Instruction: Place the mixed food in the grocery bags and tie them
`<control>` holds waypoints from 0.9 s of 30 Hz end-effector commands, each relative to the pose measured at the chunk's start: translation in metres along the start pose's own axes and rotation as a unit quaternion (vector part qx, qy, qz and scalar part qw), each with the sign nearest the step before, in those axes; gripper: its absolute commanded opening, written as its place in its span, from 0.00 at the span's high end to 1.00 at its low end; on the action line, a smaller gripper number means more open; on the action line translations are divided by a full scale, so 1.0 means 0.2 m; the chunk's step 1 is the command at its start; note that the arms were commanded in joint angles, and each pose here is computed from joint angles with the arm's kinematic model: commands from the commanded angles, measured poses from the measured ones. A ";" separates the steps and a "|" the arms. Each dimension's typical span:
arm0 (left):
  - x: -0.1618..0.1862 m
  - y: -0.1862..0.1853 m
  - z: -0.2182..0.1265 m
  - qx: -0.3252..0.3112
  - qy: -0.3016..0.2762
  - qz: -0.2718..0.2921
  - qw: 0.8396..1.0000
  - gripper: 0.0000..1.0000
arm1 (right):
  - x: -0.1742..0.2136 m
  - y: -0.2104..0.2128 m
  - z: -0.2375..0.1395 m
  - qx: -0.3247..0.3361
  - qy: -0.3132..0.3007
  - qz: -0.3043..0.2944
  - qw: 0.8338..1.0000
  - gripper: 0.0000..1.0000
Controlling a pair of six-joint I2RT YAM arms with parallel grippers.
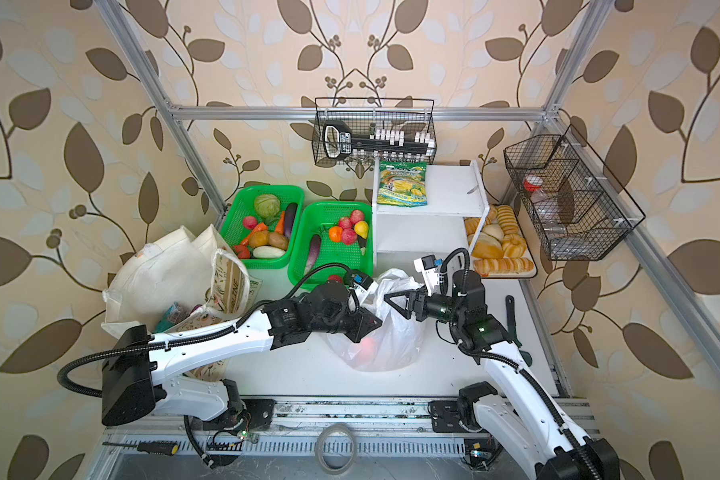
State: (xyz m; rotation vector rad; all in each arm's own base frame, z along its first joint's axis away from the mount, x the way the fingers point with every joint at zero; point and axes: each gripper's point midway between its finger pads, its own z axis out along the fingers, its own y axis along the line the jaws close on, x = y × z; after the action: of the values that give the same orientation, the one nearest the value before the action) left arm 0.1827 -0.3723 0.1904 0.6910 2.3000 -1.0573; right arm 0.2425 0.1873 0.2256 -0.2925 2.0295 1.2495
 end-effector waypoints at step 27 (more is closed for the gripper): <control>-0.09 -0.12 -0.31 0.010 -0.062 0.077 0.995 0.40 | -0.04 -0.06 0.05 0.042 -0.014 -0.089 0.995 0.83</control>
State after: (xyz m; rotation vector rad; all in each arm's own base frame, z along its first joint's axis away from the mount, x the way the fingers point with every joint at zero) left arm 0.1743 -0.3520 0.2344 0.7612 2.1465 -1.0336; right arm 0.2626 0.1853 0.2151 -0.3239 2.0369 1.0433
